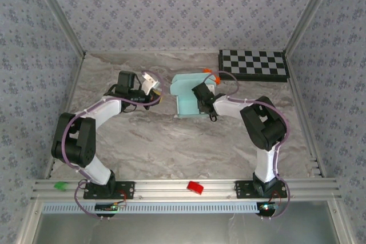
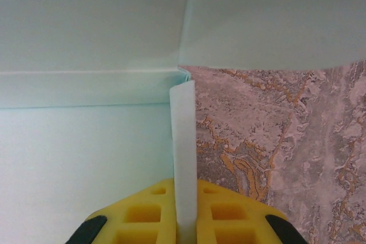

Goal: Fold the paper box

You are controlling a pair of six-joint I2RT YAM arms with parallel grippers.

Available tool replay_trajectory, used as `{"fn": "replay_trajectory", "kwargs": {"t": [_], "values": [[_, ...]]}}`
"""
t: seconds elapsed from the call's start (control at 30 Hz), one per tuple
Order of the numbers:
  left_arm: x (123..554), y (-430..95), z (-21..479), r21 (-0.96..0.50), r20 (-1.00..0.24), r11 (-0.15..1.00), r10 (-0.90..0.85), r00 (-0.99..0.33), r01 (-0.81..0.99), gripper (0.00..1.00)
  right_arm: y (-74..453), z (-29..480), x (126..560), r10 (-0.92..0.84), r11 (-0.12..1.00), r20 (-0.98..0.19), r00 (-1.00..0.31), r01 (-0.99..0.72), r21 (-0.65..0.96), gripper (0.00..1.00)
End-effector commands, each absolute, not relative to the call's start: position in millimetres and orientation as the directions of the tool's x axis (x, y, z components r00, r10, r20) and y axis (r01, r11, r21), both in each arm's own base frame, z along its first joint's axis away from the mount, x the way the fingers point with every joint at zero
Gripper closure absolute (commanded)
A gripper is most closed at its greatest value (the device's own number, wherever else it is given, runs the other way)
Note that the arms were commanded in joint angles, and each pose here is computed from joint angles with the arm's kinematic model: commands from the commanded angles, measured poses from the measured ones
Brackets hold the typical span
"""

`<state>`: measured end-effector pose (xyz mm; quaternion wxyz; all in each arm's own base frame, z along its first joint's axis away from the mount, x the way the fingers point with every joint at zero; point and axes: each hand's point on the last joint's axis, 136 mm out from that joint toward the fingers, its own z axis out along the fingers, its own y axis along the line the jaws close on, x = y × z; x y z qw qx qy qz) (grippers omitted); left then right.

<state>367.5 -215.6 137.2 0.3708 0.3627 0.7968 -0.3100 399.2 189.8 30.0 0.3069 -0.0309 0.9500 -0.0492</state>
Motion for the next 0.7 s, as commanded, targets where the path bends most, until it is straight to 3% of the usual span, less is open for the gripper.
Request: {"fn": "replay_trajectory", "kwargs": {"t": [0.0,0.03,0.33,0.67], "values": [[370.0,-220.5,155.2,-0.208,-0.842,0.511,0.340,-0.419,0.834,1.00,176.2,3.7,378.7,-0.190,0.972,-0.484,-0.854,-0.094,-0.215,0.91],[370.7,-220.5,155.7,-0.204,-0.844,0.512,0.339,-0.415,0.834,1.00,179.2,3.0,379.3,-0.195,0.973,-0.483,-0.853,-0.108,-0.202,0.91],[373.5,-223.4,154.2,-0.160,-0.885,0.488,0.315,-0.344,0.858,0.52,200.9,3.7,385.2,-0.261,0.965,-0.492,-0.831,-0.220,-0.141,0.91],[392.1,-230.7,143.7,-0.187,-0.888,0.480,0.290,-0.356,0.857,0.52,215.4,0.2,387.8,-0.300,0.953,-0.485,-0.822,-0.277,-0.120,0.91]]}}
